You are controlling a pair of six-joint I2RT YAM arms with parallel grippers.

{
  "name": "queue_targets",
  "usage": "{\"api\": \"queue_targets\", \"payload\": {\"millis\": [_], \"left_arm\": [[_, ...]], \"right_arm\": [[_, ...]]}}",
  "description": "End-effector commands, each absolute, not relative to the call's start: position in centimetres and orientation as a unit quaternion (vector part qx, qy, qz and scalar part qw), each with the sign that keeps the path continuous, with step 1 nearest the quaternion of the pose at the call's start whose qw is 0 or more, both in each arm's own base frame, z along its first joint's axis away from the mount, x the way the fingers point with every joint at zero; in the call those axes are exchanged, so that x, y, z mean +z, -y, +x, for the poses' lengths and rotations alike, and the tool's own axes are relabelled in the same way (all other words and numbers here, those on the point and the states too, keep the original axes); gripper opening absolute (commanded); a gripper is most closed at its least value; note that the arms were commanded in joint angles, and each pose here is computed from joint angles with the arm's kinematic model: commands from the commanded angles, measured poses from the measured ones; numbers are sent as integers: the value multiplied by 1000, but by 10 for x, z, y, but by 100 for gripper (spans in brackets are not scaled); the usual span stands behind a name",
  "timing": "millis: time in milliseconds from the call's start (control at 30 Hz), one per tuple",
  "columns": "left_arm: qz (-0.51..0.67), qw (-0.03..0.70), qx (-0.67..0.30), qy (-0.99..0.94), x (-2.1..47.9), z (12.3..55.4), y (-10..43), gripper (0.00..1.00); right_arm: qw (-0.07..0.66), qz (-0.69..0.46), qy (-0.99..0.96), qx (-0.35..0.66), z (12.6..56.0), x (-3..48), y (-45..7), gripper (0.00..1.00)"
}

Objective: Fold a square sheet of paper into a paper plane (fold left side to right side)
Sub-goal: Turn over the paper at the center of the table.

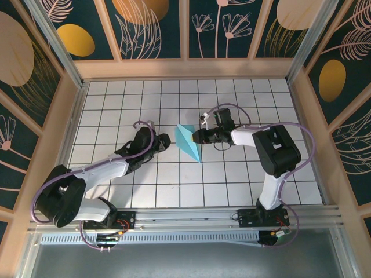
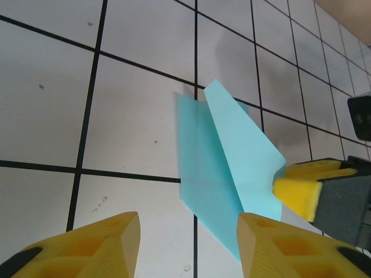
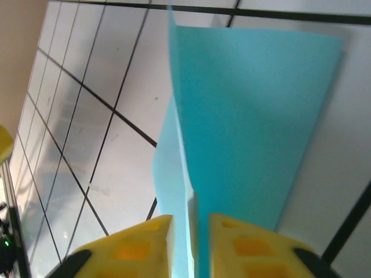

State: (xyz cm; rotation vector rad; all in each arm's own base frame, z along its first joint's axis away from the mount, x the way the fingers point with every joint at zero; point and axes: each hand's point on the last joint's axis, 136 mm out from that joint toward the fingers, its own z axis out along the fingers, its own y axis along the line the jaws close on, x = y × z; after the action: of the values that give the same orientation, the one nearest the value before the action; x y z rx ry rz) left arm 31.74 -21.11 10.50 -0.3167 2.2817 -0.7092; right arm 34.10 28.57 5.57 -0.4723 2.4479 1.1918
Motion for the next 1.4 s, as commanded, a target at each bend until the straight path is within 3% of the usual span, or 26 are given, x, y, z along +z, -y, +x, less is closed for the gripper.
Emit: {"api": "queue_targets", "payload": {"millis": [0,33,200,500,833,1267,1367], "left_arm": [[-134,383,-291,-866,123,323,208,49],[-134,386,-295,-864,127,323,209,50],[-134,412,-337,-836,157,321,211,60],[-57,499,-513,-697,277,290,227,82],[93,464,-624,-621,352,257,275,78],[93,438,-629,-635,339,279,297,71],[97,434,-631,-636,339,280,300,65]], "right_arm": [[210,-193,-849,446,347,76,-298,4],[217,-195,-847,444,348,80,-296,0],[256,-206,-824,461,351,122,-288,0],[332,-224,-730,554,342,239,-262,0],[290,-287,-620,670,279,320,-255,0],[269,-315,-603,682,259,333,-268,0],[264,-317,-602,683,258,331,-271,0]]}}
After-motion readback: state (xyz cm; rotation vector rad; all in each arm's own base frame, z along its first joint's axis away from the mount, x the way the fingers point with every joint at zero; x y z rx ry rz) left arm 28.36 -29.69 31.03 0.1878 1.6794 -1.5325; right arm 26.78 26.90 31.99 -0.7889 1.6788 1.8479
